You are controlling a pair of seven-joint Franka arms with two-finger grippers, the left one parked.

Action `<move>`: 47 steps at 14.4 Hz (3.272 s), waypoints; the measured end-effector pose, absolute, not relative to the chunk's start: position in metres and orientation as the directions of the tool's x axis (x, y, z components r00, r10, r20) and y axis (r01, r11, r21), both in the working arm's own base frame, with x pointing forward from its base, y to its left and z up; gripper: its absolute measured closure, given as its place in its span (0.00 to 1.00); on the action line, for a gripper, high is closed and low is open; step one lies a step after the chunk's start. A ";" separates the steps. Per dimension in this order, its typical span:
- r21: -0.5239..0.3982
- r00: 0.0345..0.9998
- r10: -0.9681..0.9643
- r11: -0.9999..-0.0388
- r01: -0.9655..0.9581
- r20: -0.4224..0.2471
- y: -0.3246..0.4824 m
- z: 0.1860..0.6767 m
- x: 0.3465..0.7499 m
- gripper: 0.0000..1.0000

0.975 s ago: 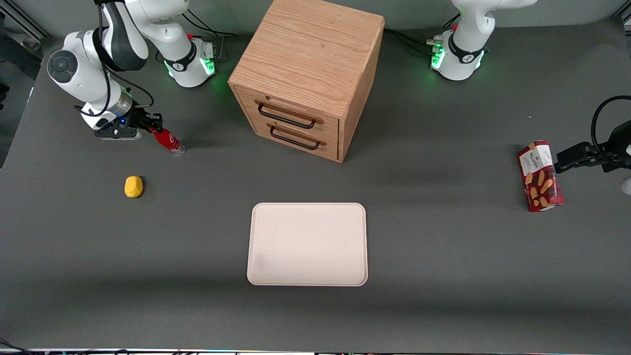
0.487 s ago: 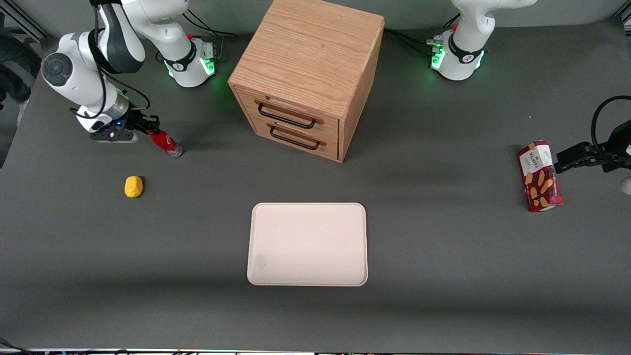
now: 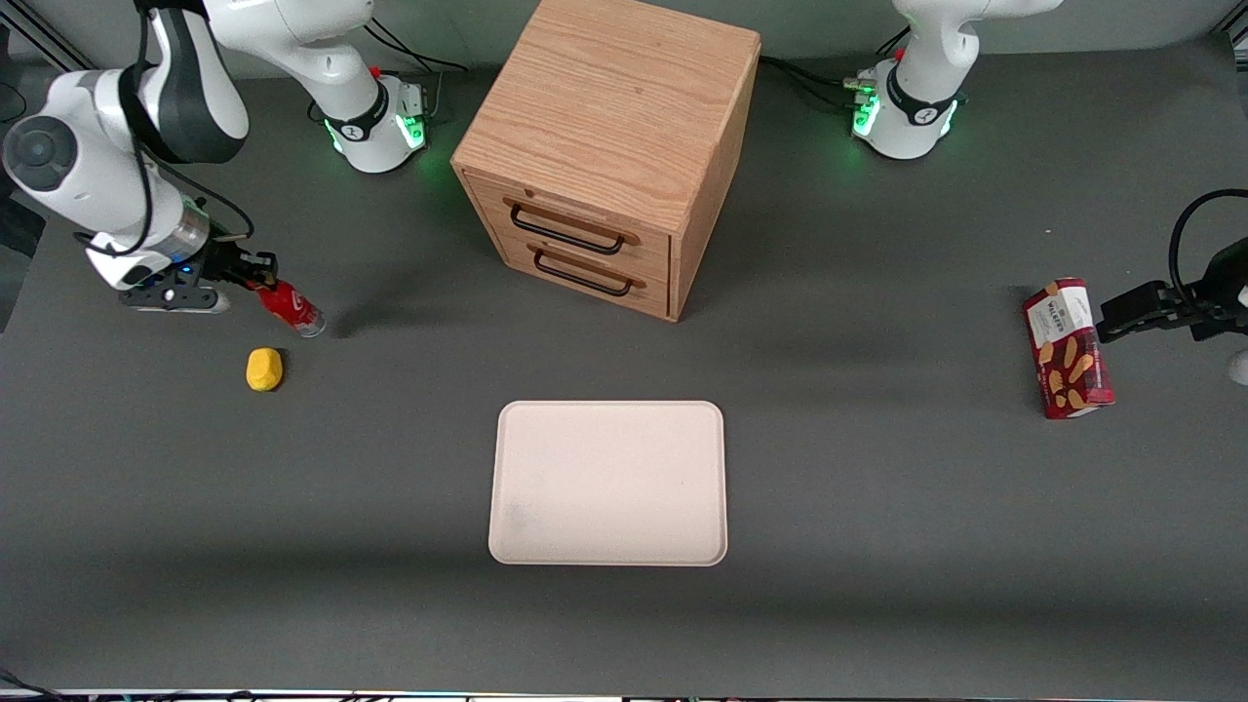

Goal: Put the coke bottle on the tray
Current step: 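Lift the bottle and carry it with the right gripper to the tray, then lower the bottle onto the tray's edge and open the right gripper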

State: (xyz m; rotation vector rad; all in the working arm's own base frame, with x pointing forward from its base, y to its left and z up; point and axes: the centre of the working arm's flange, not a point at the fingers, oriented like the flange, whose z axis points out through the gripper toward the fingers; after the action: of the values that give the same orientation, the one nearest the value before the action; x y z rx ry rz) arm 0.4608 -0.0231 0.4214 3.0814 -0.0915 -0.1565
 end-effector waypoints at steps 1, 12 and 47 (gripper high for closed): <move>0.058 0.993 -0.056 -0.997 -0.051 -0.100 -0.015 0.445 0.474 0.68; 0.044 0.996 0.063 -0.997 0.066 -0.064 0.099 0.627 0.600 0.68; -0.051 0.951 0.307 -0.950 0.308 0.024 0.309 0.337 0.718 0.68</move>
State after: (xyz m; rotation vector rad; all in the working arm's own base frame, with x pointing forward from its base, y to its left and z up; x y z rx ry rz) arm 0.7179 0.3086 0.3375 3.1570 0.4983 0.0253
